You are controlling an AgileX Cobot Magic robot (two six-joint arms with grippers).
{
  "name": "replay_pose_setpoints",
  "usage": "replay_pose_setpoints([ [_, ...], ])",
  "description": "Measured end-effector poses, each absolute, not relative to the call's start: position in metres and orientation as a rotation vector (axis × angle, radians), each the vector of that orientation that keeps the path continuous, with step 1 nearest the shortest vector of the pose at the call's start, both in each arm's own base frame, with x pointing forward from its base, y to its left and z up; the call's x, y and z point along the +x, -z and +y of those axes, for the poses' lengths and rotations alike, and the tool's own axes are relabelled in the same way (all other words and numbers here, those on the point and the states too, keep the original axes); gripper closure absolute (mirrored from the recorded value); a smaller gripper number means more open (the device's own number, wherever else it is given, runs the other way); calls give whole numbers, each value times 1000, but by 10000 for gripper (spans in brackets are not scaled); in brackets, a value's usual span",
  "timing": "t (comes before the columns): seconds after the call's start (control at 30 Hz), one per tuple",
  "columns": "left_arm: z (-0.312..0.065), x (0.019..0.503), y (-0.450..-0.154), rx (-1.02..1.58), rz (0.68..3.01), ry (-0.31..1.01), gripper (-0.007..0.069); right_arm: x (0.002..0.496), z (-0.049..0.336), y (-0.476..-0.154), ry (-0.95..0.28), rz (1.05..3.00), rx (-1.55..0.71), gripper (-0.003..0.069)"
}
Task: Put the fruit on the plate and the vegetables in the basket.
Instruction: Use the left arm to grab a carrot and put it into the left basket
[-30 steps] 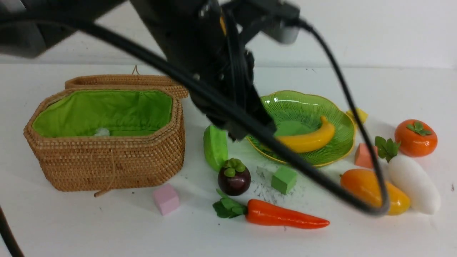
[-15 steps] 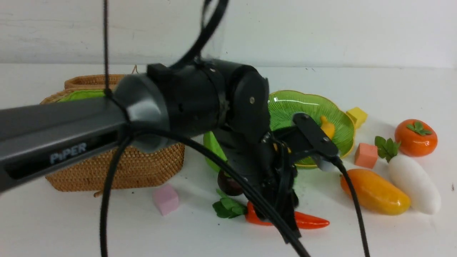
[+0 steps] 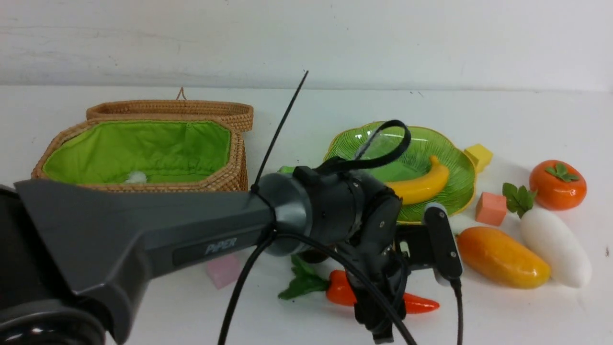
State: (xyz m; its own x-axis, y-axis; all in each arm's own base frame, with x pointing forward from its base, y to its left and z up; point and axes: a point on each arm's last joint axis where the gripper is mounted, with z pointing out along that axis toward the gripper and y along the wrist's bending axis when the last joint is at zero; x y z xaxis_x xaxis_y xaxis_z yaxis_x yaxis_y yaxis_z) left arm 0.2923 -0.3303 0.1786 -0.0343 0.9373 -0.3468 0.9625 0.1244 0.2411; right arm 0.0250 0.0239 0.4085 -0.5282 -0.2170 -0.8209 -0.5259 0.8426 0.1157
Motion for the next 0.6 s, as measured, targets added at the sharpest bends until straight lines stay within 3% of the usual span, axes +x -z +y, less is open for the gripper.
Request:
replay_pose_setpoints([
  [0.23, -330, 295, -165, 1877, 1997, 35, 351, 23, 26, -408, -478, 2136, -548, 510],
  [0.43, -325, 291, -172, 1917, 2050, 30, 350, 23, 26, -408, -478, 2138, -548, 508],
  [0.5, -319, 284, -195, 1900, 2116, 48, 350, 24, 26, -408, -478, 2137, -548, 508],
  [0.6, -308, 275, -253, 1768, 2137, 65, 350, 25, 27, -411, -485, 2104, -540, 508],
])
